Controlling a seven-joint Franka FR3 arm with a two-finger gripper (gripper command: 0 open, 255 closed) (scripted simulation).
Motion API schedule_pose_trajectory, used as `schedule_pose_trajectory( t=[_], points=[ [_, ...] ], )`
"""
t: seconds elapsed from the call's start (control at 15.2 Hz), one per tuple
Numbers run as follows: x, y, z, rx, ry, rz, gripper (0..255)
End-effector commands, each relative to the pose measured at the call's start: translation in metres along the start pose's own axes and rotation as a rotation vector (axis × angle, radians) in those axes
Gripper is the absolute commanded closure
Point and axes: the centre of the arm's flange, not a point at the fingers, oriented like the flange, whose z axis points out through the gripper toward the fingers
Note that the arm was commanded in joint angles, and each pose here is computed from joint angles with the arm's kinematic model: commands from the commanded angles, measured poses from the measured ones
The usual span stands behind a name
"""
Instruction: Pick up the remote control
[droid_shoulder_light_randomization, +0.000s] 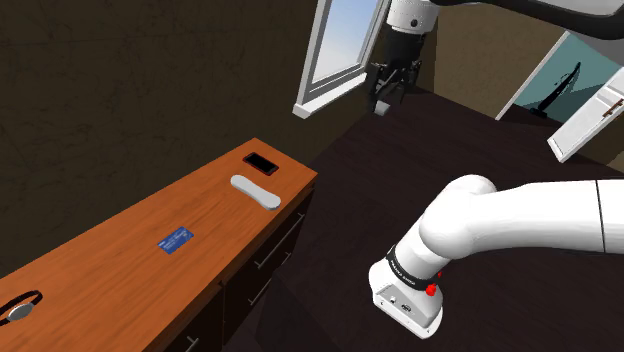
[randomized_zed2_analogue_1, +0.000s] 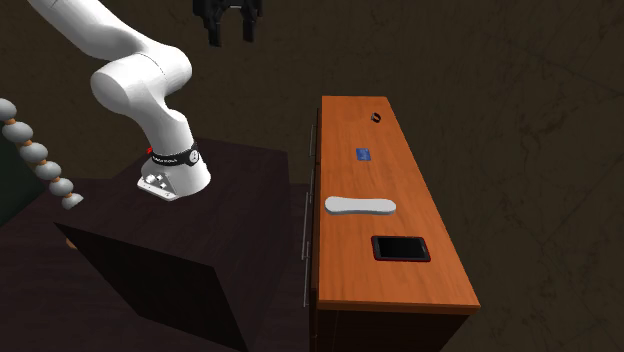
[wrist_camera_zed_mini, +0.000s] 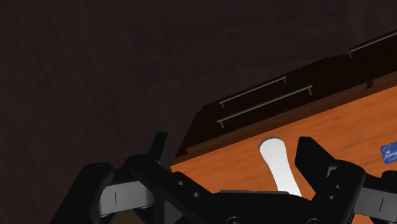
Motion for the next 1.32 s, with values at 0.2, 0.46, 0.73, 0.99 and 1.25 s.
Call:
schedule_pose_trajectory(
  t=[0.2, 0.46, 0.73, 0.99, 1.25],
  points=[
    [0.021, -0.010, 0.031, 0.006, 0.007, -0.030, 0],
    [0.050, -0.025, 0.071, 0.013, 0.016, -0.071, 0],
    [0.078, -0.041, 0.112, 0.021, 0.026, -0.111, 0],
    [0.106, -0.059, 0.151, 0.028, 0.035, -0.152, 0],
    [0.133, -0.078, 0.191, 0.036, 0.045, -0.192, 0]
  ],
)
